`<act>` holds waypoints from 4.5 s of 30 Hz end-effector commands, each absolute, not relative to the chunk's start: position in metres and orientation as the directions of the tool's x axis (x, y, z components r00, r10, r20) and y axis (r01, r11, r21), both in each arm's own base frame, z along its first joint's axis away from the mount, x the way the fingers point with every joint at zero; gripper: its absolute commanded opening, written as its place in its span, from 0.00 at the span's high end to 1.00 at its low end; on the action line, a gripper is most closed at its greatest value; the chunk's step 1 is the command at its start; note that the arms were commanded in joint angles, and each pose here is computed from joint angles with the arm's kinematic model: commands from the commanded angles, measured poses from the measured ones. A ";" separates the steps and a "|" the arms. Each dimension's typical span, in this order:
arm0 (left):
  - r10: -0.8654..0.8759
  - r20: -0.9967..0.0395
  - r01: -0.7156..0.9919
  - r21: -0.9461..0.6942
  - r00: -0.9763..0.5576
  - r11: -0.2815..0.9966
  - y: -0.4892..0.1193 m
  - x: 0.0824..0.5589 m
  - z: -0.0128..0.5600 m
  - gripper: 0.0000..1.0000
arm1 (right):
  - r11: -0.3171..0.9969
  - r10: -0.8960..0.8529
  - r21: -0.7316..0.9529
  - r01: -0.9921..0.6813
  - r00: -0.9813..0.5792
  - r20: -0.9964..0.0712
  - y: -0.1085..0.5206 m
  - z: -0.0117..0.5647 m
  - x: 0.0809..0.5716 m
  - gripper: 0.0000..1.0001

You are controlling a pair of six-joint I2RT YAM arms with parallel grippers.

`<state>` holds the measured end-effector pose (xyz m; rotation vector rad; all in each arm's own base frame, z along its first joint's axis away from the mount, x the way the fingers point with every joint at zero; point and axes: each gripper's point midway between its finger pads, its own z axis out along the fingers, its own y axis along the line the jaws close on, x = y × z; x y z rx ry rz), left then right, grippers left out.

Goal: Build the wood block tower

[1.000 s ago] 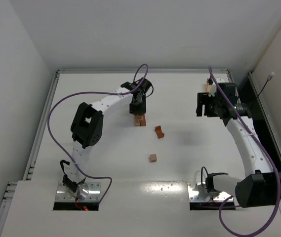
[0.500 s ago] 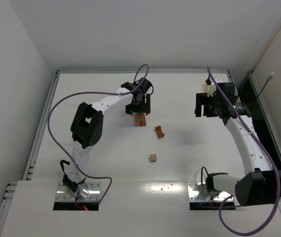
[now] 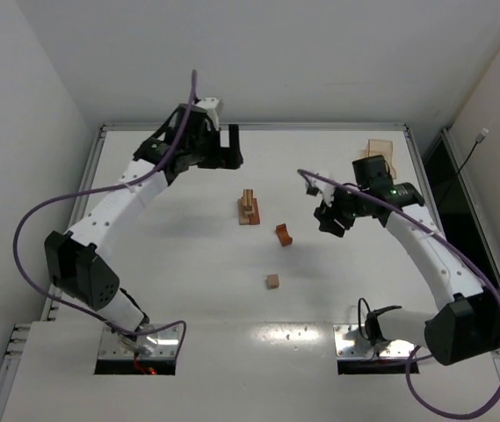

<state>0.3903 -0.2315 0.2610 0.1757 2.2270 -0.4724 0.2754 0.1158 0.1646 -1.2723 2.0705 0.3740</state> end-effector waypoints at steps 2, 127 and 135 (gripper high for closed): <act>-0.005 -0.754 0.301 -0.268 -0.657 0.915 -0.187 0.399 0.250 0.01 | 0.091 -0.793 -0.260 -0.961 0.089 -0.603 0.146 0.144 0.271 0.52; 0.048 -0.925 0.674 0.310 0.377 0.670 -0.222 0.200 0.298 0.32 | -0.257 -0.342 0.850 -0.460 -0.779 -0.525 0.304 0.293 0.254 1.00; 0.102 -0.910 0.642 0.359 0.402 0.678 -0.227 0.203 0.286 0.33 | -0.272 -0.364 0.847 -0.457 -0.766 -0.530 0.310 0.305 0.245 1.00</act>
